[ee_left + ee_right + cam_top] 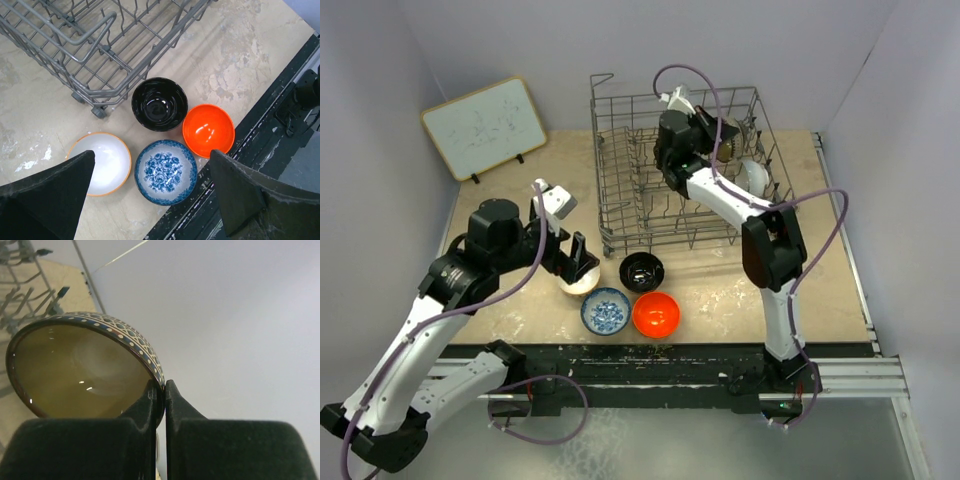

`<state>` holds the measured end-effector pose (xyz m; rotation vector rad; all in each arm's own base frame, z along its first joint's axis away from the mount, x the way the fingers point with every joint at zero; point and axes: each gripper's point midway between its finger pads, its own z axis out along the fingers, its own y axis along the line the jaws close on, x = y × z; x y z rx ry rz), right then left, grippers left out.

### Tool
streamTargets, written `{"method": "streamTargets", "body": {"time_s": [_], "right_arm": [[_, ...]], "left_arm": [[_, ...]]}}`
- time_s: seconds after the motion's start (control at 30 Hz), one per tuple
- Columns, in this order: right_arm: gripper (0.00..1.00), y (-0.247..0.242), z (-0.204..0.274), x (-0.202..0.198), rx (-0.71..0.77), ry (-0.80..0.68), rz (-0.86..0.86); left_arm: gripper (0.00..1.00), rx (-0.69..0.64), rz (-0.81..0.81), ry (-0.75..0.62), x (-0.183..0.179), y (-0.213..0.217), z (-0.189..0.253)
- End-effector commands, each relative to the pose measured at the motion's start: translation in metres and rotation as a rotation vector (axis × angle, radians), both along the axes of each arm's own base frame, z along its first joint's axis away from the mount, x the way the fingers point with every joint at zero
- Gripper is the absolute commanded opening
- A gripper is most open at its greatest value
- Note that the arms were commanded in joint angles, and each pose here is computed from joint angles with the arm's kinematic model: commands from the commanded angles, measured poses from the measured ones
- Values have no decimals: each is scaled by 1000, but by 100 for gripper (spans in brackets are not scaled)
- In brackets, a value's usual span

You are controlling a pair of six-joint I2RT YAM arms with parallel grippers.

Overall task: Load the bowls into the dish rack
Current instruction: Place the bowl in the dish rack.

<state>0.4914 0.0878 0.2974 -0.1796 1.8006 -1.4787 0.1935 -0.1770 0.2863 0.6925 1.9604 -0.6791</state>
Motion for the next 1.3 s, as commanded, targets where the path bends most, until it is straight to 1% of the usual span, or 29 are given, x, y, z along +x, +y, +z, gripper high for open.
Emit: {"method": "streamTargets", "body": {"time_s": [0.0, 0.1, 0.23, 0.4, 0.47, 0.5, 0.53, 0.57, 0.6, 0.63, 0.73, 0.83, 0.97, 1.1, 1.27], "right_arm": [[0, -23, 30, -3, 18, -176, -81], [0, -30, 18, 6, -5, -191, -104], [0, -35, -2, 19, -30, -173, -103], [0, -31, -27, 21, -62, -86, -45], [0, -28, -40, 24, -20, -51, 11], [0, -23, -51, 29, 28, -10, 77], [0, -14, -68, 35, 139, 50, 164], [0, -7, -78, 37, 274, 69, 209], [0, -4, -82, 36, 352, 92, 230], [0, -3, -84, 34, 362, 107, 243], [0, -5, -90, 33, 272, 125, 269], [0, -1, -108, 24, 289, 198, 275], [0, 3, -101, 20, 340, 164, 316], [0, 9, -77, 23, 393, 97, 369], [0, 13, -51, 30, 408, 39, 395]], "left_arm": [[99, -34, 3, -72, 19, -11, 16], [99, -36, 1, -72, 29, -16, 14], [99, -35, -5, -53, 36, -23, 8], [99, -34, -2, -39, 42, -26, 3], [99, -37, -3, -35, 43, -28, 1], [99, -37, -2, -33, 44, -28, -1], [99, -38, -3, -31, 45, -29, -1], [99, -40, -2, -31, 45, -29, -2], [99, -41, -2, -29, 45, -29, -3], [99, -40, -2, -25, 45, -29, -4], [99, -47, -4, -21, 44, -30, -5], [99, -48, -5, -21, 44, -30, -6], [99, -46, -3, -18, 46, -31, -9], [99, -52, 0, 2, 53, -36, -22], [99, -68, -10, 25, 56, -43, -28]]}}
